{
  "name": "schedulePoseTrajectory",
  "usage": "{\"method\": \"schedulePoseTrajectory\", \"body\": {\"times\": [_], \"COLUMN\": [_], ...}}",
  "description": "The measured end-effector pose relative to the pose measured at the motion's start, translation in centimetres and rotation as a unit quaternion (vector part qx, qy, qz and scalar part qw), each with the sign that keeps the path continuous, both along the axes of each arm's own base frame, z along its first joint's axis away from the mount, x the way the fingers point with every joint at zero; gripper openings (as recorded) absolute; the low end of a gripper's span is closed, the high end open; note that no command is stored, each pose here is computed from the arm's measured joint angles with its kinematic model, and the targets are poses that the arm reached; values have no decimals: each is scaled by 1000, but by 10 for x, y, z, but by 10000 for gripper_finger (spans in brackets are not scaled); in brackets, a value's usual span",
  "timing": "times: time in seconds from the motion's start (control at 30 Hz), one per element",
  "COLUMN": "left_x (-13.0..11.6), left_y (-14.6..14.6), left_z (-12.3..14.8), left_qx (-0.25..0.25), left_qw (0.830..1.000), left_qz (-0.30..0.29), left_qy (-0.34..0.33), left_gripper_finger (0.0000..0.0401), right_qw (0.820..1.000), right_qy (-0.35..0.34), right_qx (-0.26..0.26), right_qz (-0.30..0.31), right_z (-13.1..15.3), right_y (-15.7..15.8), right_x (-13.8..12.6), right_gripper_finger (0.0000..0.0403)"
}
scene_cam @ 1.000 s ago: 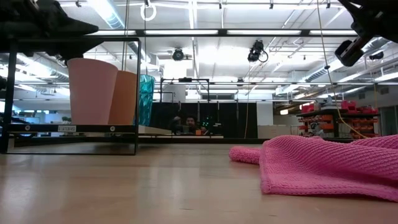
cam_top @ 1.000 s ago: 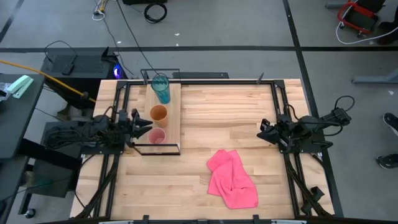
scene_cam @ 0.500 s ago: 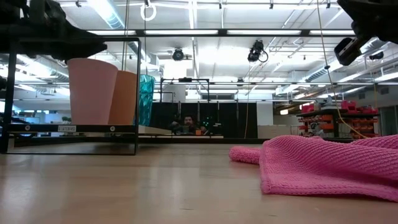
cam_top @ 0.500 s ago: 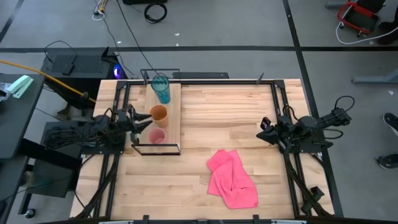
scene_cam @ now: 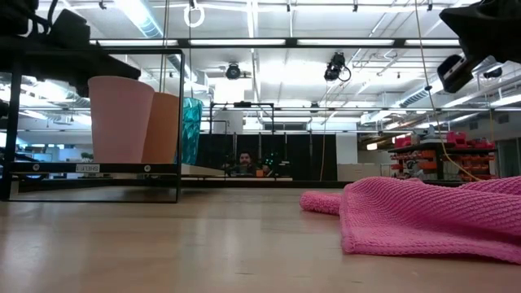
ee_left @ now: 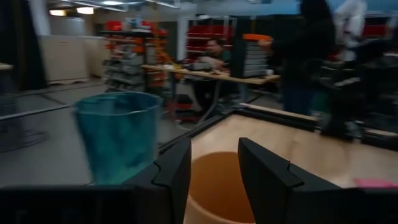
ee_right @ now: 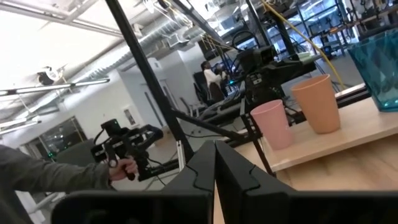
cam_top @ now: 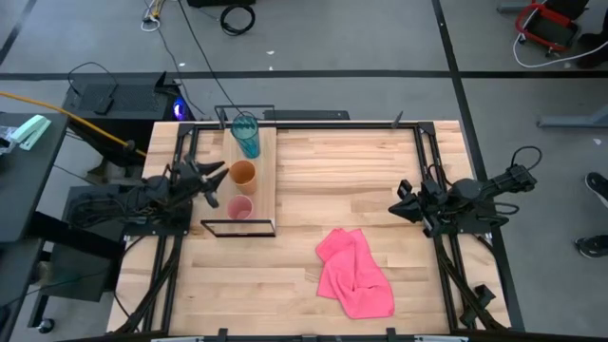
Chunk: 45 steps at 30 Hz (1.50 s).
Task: Stack small to large cups/mugs on shelf
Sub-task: Return to Home Position
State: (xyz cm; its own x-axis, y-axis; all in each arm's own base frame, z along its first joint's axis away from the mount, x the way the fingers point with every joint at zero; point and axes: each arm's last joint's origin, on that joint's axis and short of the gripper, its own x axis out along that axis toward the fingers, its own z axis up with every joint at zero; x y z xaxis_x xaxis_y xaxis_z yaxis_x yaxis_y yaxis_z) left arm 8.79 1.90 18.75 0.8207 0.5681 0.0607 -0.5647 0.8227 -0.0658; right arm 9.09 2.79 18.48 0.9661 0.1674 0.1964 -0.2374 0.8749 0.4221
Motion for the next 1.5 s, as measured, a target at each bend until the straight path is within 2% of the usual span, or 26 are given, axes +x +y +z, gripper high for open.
{"method": "schedulePoseTrajectory", "body": {"times": [0.23,0.4,0.67,0.8,1.0,1.27,1.4,1.5], "left_x": [-2,-5,-13,-17,-23,-25,-23,-22], "left_y": [8,15,29,37,45,50,53,53], "left_z": [1,3,4,4,4,-2,-17,-14], "left_qx": [-11,-1,17,21,28,19,-17,3], "left_qw": [998,995,983,977,976,982,983,984], "left_qz": [54,94,185,213,217,187,183,179], "left_qy": [-14,-16,-7,-5,-3,-1,-7,-5], "left_gripper_finger": [141,147,142,138,144,147,141,137], "right_qw": [1000,1000,1000,1000,1000,1000,1000,1000], "right_qy": [-3,-2,-2,-2,2,3,7,9], "right_qx": [-17,-14,-9,-10,-11,-12,-16,-10], "right_qz": [-3,-3,-2,-2,-2,-2,-2,-1], "right_z": [0,0,0,0,-1,-1,-2,-2], "right_y": [0,0,0,0,0,0,0,0], "right_x": [0,0,0,0,0,0,0,0], "right_gripper_finger": [14,14,14,14,14,14,14,14]}}
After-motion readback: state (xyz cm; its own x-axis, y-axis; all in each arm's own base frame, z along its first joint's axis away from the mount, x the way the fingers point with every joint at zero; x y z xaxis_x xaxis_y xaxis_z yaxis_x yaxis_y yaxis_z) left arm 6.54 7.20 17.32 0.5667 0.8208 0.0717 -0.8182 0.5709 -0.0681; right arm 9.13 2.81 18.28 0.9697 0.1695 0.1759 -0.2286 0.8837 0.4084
